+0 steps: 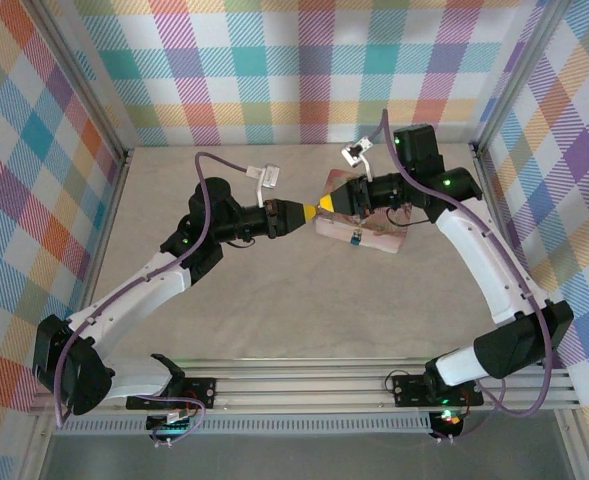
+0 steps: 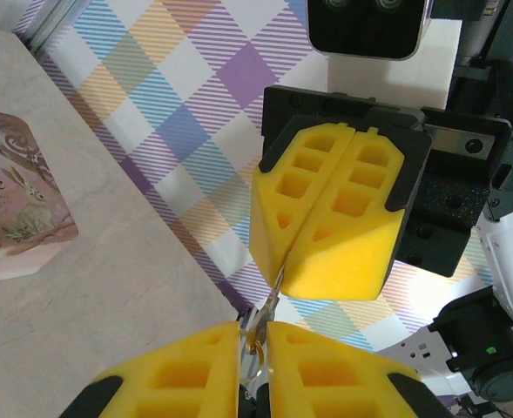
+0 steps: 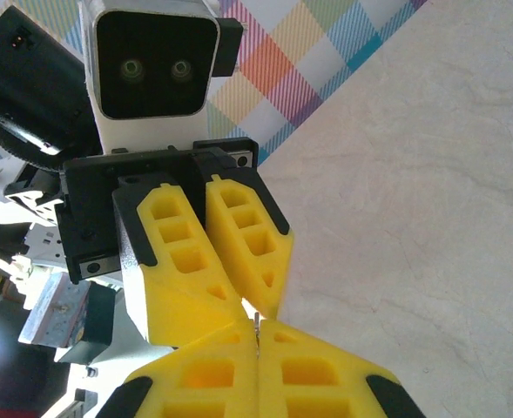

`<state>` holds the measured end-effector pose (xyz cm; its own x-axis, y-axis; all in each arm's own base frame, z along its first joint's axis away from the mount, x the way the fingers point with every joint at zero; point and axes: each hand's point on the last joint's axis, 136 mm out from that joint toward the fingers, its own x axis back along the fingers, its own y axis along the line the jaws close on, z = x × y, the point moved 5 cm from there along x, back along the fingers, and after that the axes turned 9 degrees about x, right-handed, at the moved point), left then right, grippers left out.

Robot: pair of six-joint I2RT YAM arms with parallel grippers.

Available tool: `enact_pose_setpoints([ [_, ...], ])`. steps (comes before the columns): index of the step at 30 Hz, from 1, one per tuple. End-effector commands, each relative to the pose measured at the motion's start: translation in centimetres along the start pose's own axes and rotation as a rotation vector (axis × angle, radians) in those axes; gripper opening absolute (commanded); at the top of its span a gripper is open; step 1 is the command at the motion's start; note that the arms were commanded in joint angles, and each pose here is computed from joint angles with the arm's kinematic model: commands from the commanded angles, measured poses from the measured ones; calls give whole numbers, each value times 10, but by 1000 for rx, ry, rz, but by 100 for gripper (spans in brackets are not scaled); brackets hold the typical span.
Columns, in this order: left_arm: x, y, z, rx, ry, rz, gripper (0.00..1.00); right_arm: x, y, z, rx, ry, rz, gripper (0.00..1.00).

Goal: Unlock the padlock with the key

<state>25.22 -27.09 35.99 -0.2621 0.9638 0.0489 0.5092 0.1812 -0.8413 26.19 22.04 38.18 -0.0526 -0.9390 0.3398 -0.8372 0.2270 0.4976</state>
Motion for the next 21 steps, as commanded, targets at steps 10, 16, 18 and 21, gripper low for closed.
enact_pose_setpoints([
  [10, -1, -25, -6, -33, 1, 53, 33, 6, 14, 2, 13, -38, -42, 0],
  [16, -10, -28, -5, -17, 63, 83, 31, 6, 14, -1, 8, -52, -45, 0],
  [18, -12, -27, -5, -16, 69, 85, 28, 6, 14, 0, 6, -55, -44, 0],
  [21, -10, -27, -4, -15, 66, 79, 25, 6, 13, 0, 2, -54, -43, 0],
])
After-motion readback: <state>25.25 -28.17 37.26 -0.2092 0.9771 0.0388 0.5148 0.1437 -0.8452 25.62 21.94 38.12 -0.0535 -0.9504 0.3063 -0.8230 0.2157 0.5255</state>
